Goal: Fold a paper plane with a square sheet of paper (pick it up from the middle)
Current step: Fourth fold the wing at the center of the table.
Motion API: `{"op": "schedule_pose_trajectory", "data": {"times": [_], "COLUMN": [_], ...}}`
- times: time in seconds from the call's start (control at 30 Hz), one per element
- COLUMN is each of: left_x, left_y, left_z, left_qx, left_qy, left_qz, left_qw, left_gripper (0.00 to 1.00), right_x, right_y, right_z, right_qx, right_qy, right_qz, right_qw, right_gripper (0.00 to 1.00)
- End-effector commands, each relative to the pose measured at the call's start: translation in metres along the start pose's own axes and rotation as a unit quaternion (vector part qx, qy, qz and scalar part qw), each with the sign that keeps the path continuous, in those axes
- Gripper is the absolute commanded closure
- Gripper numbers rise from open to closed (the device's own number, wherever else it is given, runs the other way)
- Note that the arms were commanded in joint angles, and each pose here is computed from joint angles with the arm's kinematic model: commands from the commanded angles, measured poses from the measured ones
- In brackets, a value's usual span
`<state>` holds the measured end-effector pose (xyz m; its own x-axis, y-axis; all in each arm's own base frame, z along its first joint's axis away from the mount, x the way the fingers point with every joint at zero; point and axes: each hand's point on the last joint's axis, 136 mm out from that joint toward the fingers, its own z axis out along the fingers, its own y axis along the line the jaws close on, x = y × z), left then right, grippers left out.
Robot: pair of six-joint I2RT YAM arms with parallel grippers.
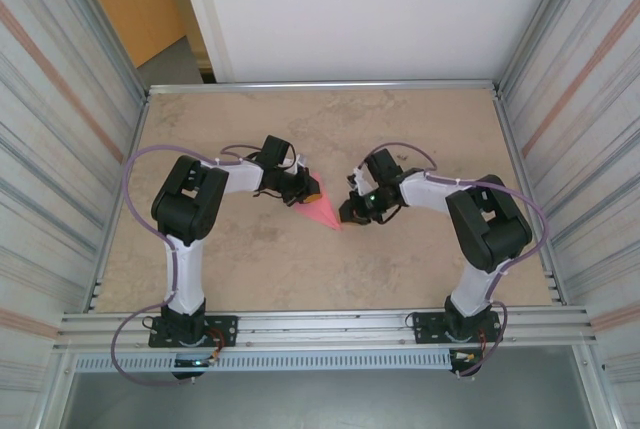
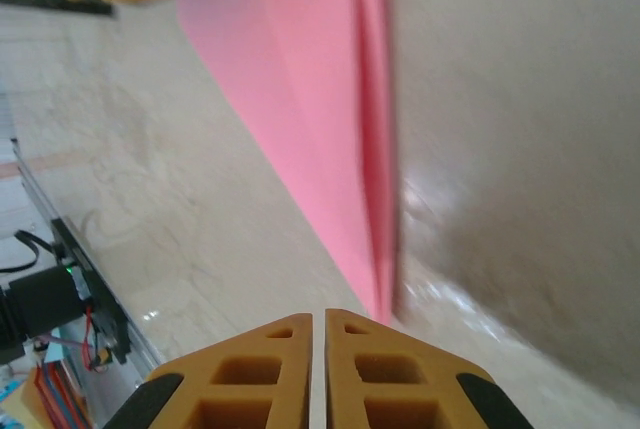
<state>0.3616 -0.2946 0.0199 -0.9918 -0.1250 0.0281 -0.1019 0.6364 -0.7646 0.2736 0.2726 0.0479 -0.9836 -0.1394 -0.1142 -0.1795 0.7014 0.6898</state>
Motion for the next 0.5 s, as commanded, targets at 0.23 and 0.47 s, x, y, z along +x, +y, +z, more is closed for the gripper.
{"op": "schedule_pose_trajectory", "data": {"times": [0.23, 0.47], "left_x": [0.025, 0.02], "left_y": [0.057, 0.041], "left_z": [0.015, 0.009], "left_qx": [-0.083, -0.07], "left_qy": [0.031, 0.026], "left_qz": [-0.059, -0.05], "left_qw": [0.994, 0.996], "left_gripper": [0.91, 0.9], "right_x": [-0.027, -0.022], "right_y": [0.005, -0.017], "right_z": [0.033, 0.043], "right_qx": [0.017, 0.051], "right_qy": [0.002, 0.012], "right_qz": [-0.005, 0.012], "right_qw": [1.0, 0.999], "right_gripper": [0.91, 0.93]}}
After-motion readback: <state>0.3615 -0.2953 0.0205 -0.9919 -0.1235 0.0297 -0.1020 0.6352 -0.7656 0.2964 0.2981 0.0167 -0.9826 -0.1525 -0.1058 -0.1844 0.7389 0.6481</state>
